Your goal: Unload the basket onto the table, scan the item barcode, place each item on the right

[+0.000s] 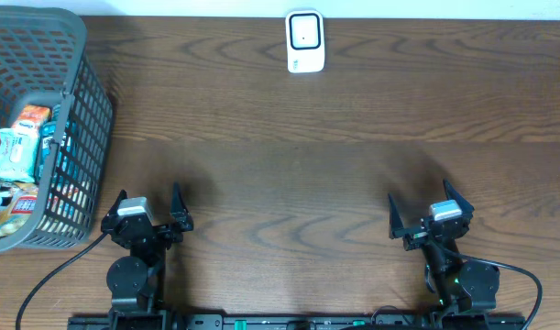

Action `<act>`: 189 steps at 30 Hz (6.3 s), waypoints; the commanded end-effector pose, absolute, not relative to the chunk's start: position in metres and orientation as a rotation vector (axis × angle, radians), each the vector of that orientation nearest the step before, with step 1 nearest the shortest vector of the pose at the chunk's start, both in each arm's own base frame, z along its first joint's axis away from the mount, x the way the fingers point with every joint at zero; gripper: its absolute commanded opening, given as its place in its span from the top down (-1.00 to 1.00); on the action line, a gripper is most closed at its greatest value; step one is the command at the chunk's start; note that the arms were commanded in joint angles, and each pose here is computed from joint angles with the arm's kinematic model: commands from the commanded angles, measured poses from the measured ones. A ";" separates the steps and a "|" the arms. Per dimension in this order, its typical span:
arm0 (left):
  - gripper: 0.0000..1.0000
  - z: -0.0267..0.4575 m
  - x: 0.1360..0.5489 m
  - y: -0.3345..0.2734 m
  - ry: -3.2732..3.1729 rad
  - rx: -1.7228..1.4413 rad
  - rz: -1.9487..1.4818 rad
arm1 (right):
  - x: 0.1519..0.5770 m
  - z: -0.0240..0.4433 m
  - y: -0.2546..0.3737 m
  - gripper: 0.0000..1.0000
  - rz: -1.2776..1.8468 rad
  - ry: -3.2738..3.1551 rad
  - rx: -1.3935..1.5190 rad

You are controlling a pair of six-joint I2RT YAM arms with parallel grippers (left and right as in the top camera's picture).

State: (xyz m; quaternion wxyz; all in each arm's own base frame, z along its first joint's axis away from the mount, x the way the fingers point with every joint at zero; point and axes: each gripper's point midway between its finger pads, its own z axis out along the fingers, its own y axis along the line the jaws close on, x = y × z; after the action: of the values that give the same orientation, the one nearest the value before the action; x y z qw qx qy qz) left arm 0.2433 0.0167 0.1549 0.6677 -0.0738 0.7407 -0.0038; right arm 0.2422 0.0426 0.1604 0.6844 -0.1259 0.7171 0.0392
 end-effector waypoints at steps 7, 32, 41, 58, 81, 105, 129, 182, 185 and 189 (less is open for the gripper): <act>-0.96 0.136 0.243 0.017 1.721 -0.155 0.008 | 0.242 0.160 0.044 -0.99 0.091 1.606 -0.291; -0.95 0.149 0.234 0.019 1.827 -0.254 -0.045 | 0.242 0.160 0.044 -0.99 0.091 1.605 -0.291; -0.96 0.177 0.243 0.017 1.997 -0.260 -0.039 | 0.242 0.160 0.044 -0.98 0.091 1.605 -0.291; -0.96 0.230 0.255 -0.051 2.052 -0.004 -0.441 | 0.242 0.160 0.044 -0.99 0.091 1.605 -0.291; -0.96 0.334 0.310 -0.020 2.223 -0.127 -0.242 | 0.242 0.160 0.044 -0.99 0.091 1.605 -0.291; -0.96 0.455 0.287 0.079 1.850 -0.580 0.148 | 0.242 0.160 0.044 -0.99 0.091 1.605 -0.291; -0.96 0.330 0.329 0.225 1.773 -1.450 0.198 | 0.242 0.160 0.044 -0.99 0.091 1.605 -0.291; -0.96 0.116 0.283 0.294 2.199 -2.031 0.211 | 0.242 0.160 0.044 -0.99 0.091 1.605 -0.291; -0.96 0.099 0.274 0.285 2.263 -2.098 0.149 | 0.242 0.160 0.044 -0.98 0.091 1.605 -0.291; -0.96 0.082 0.265 0.275 2.336 -2.152 0.150 | 0.242 0.160 0.044 -0.98 0.091 1.606 -0.291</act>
State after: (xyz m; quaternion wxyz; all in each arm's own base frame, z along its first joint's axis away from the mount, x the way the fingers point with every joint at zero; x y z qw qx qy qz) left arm 0.2631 0.2874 0.0921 0.0023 -0.6778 0.7320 0.0690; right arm 0.2422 0.0426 0.1604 0.6844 -0.1259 0.7171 0.0392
